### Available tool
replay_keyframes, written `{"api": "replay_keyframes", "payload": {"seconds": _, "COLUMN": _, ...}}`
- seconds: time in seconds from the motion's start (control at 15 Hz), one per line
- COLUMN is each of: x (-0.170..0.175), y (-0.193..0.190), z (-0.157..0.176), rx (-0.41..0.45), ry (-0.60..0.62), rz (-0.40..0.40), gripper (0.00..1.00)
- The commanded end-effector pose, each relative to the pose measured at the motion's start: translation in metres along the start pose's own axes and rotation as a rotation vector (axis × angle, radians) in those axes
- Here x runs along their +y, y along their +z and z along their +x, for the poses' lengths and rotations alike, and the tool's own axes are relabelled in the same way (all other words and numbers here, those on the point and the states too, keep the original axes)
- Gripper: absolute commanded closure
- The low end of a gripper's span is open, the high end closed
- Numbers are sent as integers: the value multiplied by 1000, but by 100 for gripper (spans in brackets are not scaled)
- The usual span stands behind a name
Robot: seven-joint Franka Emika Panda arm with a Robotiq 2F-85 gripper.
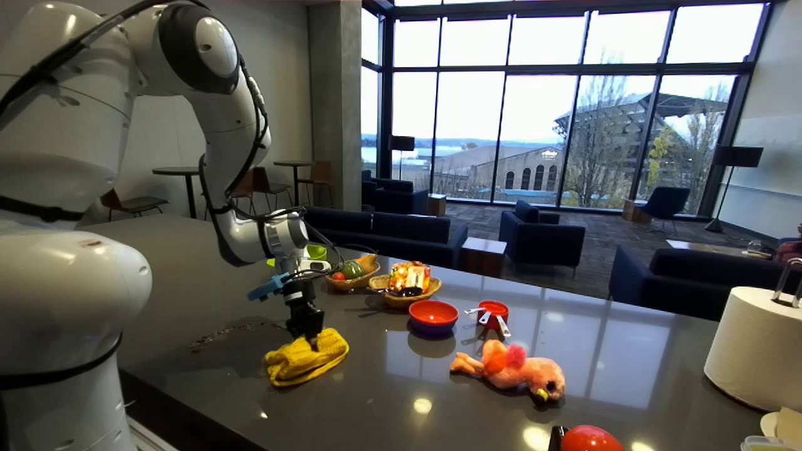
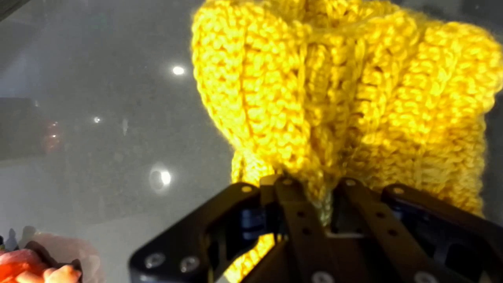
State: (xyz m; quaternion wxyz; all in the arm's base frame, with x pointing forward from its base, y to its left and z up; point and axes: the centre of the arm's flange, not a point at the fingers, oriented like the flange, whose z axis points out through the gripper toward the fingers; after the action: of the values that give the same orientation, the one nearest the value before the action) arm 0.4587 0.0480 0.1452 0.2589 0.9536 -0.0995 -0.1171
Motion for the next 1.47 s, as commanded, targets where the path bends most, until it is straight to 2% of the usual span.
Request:
{"api": "replay_keyframes", "payload": {"seconds": 0.0, "x": 8, "y": 20, "z": 41, "rx": 44, "ry": 52, "rz": -25, "gripper": 96}}
{"api": "replay_keyframes", "payload": {"seconds": 0.4, "x": 24, "y": 32, "z": 96, "rx": 72, "ry": 105, "rz": -49, "gripper": 96}}
{"api": "replay_keyframes", "payload": {"seconds": 0.67, "x": 27, "y": 36, "z": 117, "rx": 69, "ry": 120, "rz": -53, "gripper": 96}}
{"api": "replay_keyframes", "payload": {"seconds": 1.07, "x": 8, "y": 50, "z": 112, "rx": 14, "ry": 93, "rz": -50, "gripper": 96}}
{"api": "replay_keyframes", "payload": {"seconds": 1.4, "x": -17, "y": 39, "z": 95, "rx": -3, "ry": 48, "rz": -33, "gripper": 96}}
